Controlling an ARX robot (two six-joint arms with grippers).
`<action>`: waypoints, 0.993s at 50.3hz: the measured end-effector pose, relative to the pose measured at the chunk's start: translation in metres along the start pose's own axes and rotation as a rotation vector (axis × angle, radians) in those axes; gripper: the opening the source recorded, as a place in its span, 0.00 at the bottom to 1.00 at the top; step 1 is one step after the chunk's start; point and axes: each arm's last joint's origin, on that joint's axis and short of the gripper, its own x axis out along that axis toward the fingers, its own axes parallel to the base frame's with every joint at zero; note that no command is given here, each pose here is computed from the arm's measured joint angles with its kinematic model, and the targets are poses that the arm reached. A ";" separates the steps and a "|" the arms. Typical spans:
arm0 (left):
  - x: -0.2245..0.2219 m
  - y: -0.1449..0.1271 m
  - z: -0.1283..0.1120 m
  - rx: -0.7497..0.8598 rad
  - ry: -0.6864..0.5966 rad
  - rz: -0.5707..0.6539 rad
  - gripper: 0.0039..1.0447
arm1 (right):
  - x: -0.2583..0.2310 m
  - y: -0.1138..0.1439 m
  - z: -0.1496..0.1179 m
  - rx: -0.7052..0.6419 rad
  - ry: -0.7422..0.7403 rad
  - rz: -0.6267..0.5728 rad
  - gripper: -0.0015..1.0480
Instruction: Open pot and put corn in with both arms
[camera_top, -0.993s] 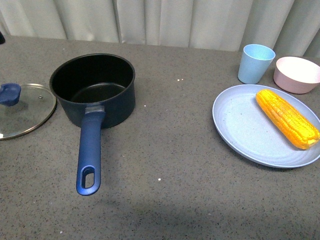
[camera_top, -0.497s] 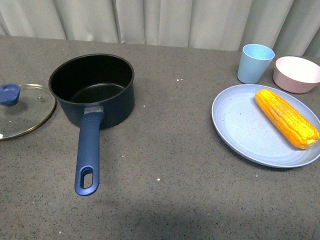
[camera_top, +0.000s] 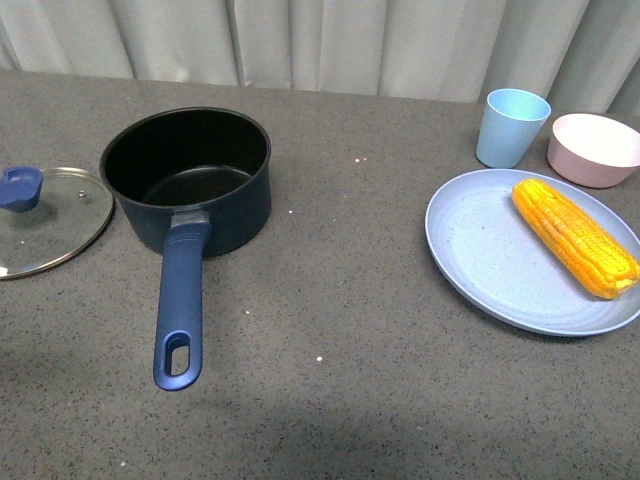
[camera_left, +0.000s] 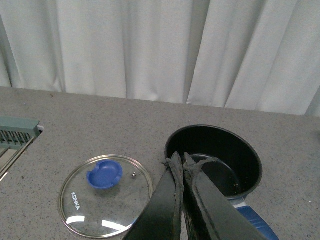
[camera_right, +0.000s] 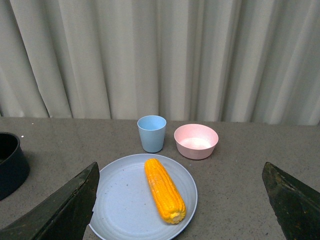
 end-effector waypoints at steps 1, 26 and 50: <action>-0.002 0.000 0.000 0.000 0.000 -0.001 0.04 | 0.000 0.000 0.000 0.000 0.000 0.000 0.91; -0.034 0.000 0.006 0.000 -0.020 0.002 0.04 | 0.000 0.000 0.000 0.000 0.000 0.000 0.91; -0.050 0.000 0.010 0.000 -0.035 0.002 0.04 | 0.000 0.000 0.000 0.000 0.000 0.000 0.91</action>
